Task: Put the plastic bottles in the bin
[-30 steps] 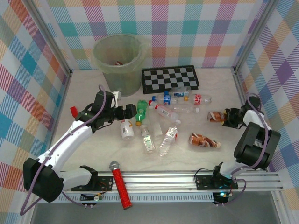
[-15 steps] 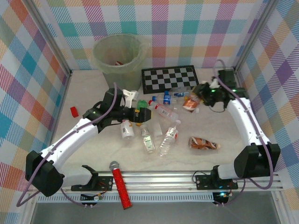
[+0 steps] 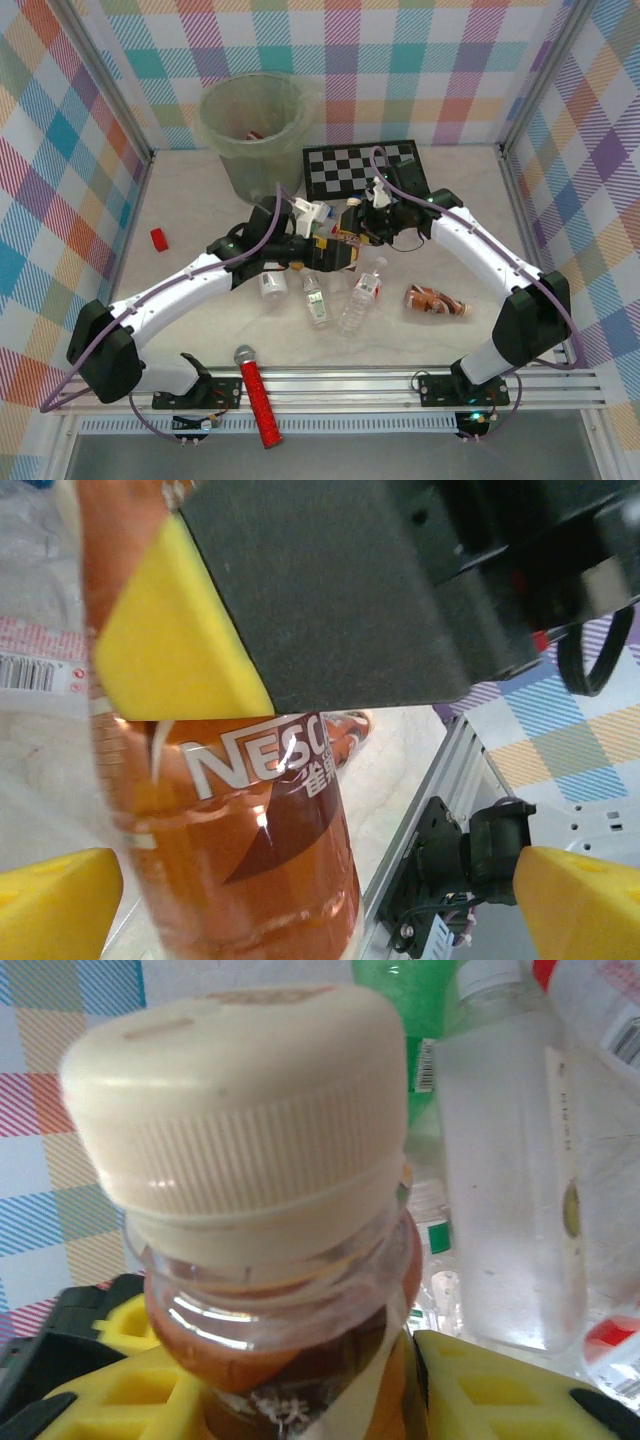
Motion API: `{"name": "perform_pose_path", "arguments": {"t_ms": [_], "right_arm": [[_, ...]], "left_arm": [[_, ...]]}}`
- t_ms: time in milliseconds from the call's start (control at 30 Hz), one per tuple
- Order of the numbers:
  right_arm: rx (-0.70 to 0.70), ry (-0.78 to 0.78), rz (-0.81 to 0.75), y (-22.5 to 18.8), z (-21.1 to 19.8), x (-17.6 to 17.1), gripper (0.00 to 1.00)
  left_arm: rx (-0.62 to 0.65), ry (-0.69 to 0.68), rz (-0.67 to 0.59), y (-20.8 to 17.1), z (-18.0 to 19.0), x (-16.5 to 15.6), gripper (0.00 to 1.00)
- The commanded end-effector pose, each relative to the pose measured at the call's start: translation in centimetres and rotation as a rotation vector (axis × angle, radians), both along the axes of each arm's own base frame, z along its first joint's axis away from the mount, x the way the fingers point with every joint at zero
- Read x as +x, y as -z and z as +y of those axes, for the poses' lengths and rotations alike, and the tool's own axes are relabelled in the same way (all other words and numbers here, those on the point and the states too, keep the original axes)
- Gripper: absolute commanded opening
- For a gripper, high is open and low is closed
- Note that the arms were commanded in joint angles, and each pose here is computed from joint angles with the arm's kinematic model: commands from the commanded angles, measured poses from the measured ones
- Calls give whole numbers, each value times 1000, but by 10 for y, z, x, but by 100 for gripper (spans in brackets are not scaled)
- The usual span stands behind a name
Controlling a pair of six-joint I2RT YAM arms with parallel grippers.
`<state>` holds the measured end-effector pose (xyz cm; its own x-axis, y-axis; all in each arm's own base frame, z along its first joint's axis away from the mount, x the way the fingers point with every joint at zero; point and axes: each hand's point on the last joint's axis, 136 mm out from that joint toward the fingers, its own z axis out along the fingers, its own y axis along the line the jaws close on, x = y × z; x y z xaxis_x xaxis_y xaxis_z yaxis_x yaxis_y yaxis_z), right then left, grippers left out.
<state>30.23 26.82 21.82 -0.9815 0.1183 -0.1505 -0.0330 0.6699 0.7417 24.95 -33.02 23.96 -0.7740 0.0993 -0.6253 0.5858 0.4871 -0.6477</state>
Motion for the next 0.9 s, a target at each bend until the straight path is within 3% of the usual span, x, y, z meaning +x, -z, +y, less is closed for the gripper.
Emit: {"name": "perform_pose_path", "arguments": {"t_ms": [0,333,533,667,867], "right_arm": [[87,-18,-44,-25,13,4,38],[148,-25,-36,-34,18,-3,39],[148,-23,-29,-32,18,-5,43],[148,-15,-23,-30,18,-4,55],[105,30,-44,-37,3,-1,77]], "left_arm": [[9,-7,-8,5,-4,1,97],[76,-101,-4,20,3,18,84],[60,-111,-19,13,2,21,62],[60,-109,-16,13,2,20,49],[83,-120,-19,17,4,23,47]]}}
